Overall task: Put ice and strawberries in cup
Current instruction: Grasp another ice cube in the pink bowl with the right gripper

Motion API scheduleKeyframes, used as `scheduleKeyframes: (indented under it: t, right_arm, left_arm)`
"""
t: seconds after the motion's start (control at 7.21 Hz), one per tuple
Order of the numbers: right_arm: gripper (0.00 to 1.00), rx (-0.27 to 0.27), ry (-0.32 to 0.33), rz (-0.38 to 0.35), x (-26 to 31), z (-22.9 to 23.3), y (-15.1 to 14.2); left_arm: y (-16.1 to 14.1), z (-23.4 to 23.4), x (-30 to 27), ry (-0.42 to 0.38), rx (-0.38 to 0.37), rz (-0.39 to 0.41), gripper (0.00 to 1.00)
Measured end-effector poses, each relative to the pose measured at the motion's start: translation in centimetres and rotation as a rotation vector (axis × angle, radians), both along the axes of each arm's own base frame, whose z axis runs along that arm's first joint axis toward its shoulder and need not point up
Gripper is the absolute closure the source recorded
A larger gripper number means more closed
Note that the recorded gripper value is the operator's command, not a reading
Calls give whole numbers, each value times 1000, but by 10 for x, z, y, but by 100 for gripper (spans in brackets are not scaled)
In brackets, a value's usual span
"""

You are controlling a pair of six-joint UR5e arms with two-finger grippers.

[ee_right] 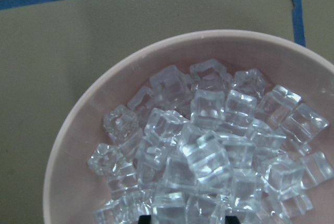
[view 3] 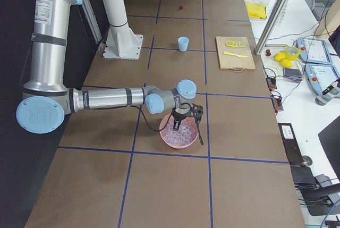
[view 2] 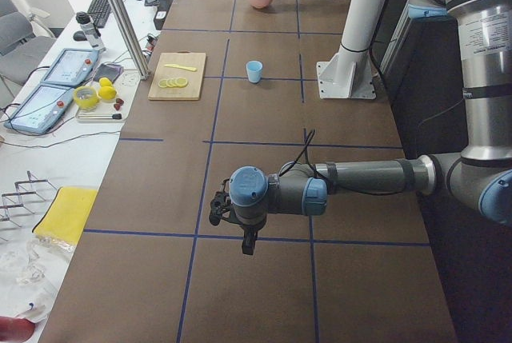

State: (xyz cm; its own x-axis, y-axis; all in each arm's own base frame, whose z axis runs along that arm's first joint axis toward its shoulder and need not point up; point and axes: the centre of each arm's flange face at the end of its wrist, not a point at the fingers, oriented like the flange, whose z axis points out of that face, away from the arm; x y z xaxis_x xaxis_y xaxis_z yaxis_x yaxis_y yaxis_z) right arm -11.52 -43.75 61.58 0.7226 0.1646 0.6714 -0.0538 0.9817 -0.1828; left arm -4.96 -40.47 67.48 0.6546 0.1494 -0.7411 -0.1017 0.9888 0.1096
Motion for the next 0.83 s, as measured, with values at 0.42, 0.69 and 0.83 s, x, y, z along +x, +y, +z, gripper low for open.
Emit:
scheduleKeyframes:
  t: [0.42,0.69,0.83]
  right_arm:
    - [89,0,-2,-3,-3,-2,-1]
    - [100,11,-6,-6,-5,-6,-5]
    - [100,18,-8,-7,-5,-9,-5]
  left_arm:
    - [2,0,0,11,-1,1,0]
    - [9,0,0,17,1,2,0]
    - [12,-1,0,20,1,2,0]
